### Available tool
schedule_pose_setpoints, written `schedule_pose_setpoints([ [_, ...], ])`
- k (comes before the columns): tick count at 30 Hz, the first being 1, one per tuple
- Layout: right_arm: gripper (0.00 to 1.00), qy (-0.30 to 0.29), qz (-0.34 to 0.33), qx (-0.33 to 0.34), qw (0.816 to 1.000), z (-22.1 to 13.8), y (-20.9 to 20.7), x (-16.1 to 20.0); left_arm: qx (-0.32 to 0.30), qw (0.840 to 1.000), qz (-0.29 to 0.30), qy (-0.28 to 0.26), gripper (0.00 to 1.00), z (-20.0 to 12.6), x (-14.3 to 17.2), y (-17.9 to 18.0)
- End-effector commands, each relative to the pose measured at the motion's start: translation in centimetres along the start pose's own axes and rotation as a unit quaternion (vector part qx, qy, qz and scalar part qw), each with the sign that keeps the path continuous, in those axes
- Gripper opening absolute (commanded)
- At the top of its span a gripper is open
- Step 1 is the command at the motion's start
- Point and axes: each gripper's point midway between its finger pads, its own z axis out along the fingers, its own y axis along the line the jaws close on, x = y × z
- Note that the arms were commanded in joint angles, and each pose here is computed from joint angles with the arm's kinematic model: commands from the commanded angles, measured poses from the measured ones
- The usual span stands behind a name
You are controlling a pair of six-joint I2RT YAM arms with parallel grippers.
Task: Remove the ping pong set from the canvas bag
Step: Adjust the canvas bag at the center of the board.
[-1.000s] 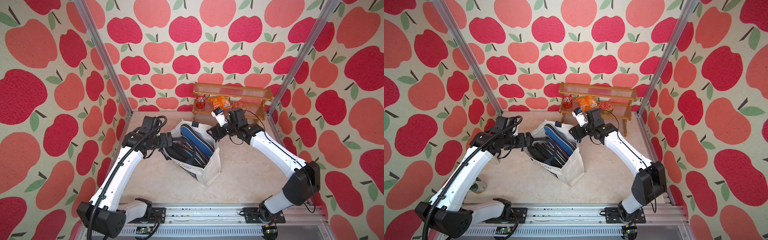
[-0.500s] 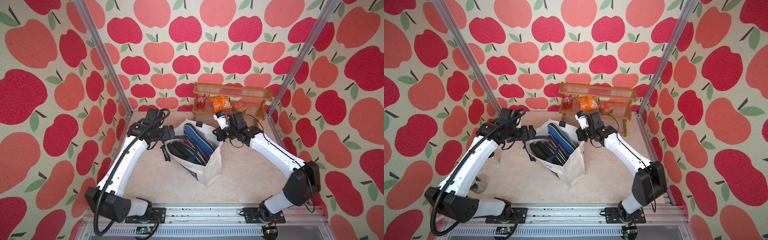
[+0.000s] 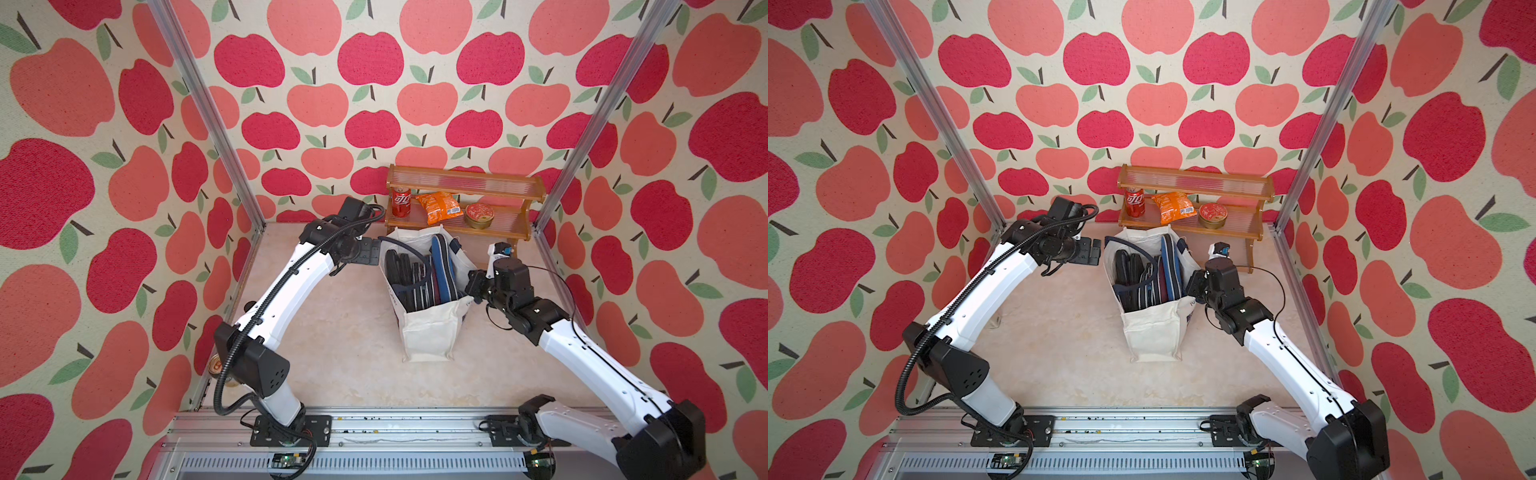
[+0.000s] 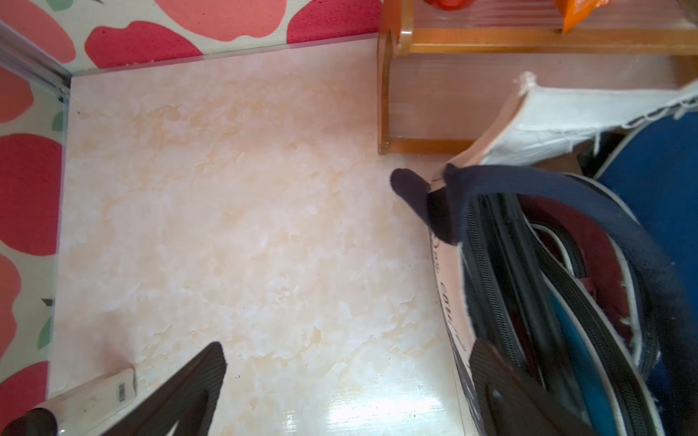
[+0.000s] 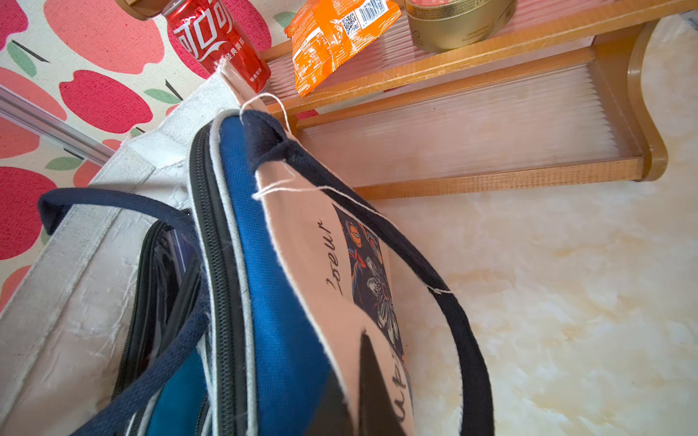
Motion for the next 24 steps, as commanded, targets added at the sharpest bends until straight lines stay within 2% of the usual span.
schedule_pose_setpoints([
  [1, 0.0, -0.072, 0.013, -0.011, 0.997, -0.5, 1.3, -3.4, -0.062, 0.99, 0.129, 0.009, 1.0, -0.2, 0.5, -2.0],
  [4, 0.0, -0.064, 0.009, -0.008, 0.998, -0.2, 1.2, -2.9, -0.084, 0.974, 0.209, 0.009, 0.99, 0.2, 0.7, -4.5],
  [7, 0.0, -0.059, 0.003, -0.008, 0.998, 0.0, 1.2, -2.7, -0.074, 0.965, 0.251, -0.005, 1.0, -0.1, 0.8, -6.3],
  [17, 0.0, -0.045, -0.014, 0.003, 0.999, 0.1, 0.8, -2.4, 0.014, 0.96, 0.274, -0.065, 0.99, -3.1, 0.8, -9.2],
  [21, 0.0, -0.04, -0.014, 0.003, 0.999, 0.3, 0.7, -2.2, 0.051, 0.949, 0.303, -0.076, 0.99, -4.2, 1.8, -10.8],
  [24, 0.0, -0.04, -0.015, 0.003, 0.999, 0.4, 0.7, -2.3, 0.061, 0.941, 0.325, -0.066, 0.99, -4.1, 3.0, -11.6],
])
